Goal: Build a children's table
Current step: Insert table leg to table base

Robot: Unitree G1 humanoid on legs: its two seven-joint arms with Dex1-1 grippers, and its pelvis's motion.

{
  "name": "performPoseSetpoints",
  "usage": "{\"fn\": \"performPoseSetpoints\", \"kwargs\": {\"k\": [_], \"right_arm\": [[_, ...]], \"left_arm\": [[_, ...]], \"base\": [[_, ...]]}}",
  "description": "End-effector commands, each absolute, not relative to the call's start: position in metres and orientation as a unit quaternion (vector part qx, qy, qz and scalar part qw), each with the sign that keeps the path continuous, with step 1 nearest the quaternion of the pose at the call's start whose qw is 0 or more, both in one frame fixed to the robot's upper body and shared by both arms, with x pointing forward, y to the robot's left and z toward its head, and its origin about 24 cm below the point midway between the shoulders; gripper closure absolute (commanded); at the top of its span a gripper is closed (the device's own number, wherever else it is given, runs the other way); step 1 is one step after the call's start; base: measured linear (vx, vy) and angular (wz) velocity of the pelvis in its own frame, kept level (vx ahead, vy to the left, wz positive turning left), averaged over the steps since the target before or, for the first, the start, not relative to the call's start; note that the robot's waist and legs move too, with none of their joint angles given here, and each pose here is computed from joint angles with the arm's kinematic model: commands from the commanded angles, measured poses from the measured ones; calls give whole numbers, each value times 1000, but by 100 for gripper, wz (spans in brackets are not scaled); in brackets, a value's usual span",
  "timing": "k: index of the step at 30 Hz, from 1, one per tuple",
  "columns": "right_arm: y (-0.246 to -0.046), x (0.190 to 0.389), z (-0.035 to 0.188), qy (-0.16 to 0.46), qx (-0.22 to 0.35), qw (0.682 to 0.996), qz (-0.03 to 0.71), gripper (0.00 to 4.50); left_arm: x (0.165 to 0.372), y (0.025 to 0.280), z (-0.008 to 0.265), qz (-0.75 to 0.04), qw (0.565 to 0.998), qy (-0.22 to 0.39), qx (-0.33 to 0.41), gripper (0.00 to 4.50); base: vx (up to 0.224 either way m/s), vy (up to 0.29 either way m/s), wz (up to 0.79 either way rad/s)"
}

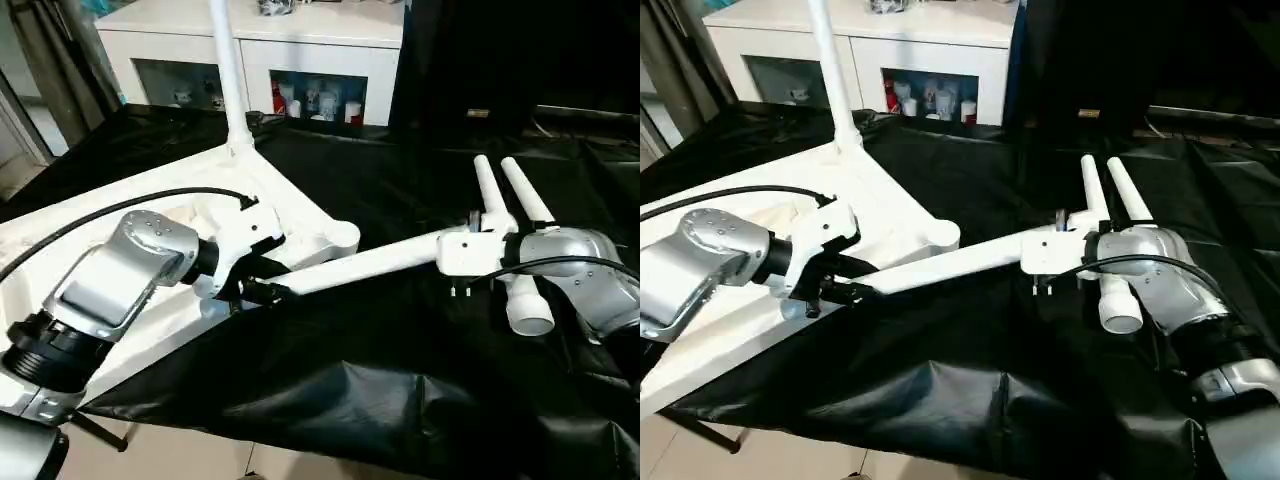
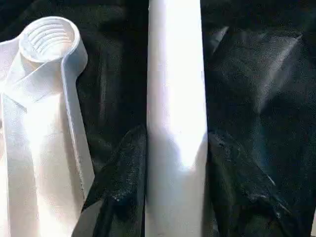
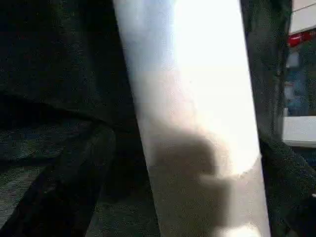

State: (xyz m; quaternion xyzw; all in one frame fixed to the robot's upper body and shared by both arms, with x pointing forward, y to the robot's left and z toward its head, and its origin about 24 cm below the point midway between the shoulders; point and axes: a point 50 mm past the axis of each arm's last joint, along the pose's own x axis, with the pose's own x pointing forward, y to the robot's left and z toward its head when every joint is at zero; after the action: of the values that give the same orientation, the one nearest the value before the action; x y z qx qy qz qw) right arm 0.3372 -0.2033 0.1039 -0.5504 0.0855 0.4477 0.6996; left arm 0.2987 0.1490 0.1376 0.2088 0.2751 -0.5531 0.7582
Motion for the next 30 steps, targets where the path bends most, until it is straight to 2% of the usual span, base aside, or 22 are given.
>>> {"fn": "performPoseSetpoints", "kwargs": {"k": [1,14,18,28,30], "right_arm": [[-202,337,103,87,-550,693,457,78],[-199,337,98,89,-537,692,473,204],[-199,337,96,89,-531,696,475,234],[-200,338,96,83,-520,707,472,246],[-201,338,96,80,-508,719,467,246]], "left_arm": [[299,149,152,-558,760,251,218,296],[299,150,164,-564,761,236,217,296],[302,151,173,-565,771,213,201,296],[323,163,197,-518,828,147,159,296],[333,168,212,-490,857,92,128,296]], "base": [[0,0,0],[0,0,0],[0,0,0],[0,0,0],[0,0,0]]}}
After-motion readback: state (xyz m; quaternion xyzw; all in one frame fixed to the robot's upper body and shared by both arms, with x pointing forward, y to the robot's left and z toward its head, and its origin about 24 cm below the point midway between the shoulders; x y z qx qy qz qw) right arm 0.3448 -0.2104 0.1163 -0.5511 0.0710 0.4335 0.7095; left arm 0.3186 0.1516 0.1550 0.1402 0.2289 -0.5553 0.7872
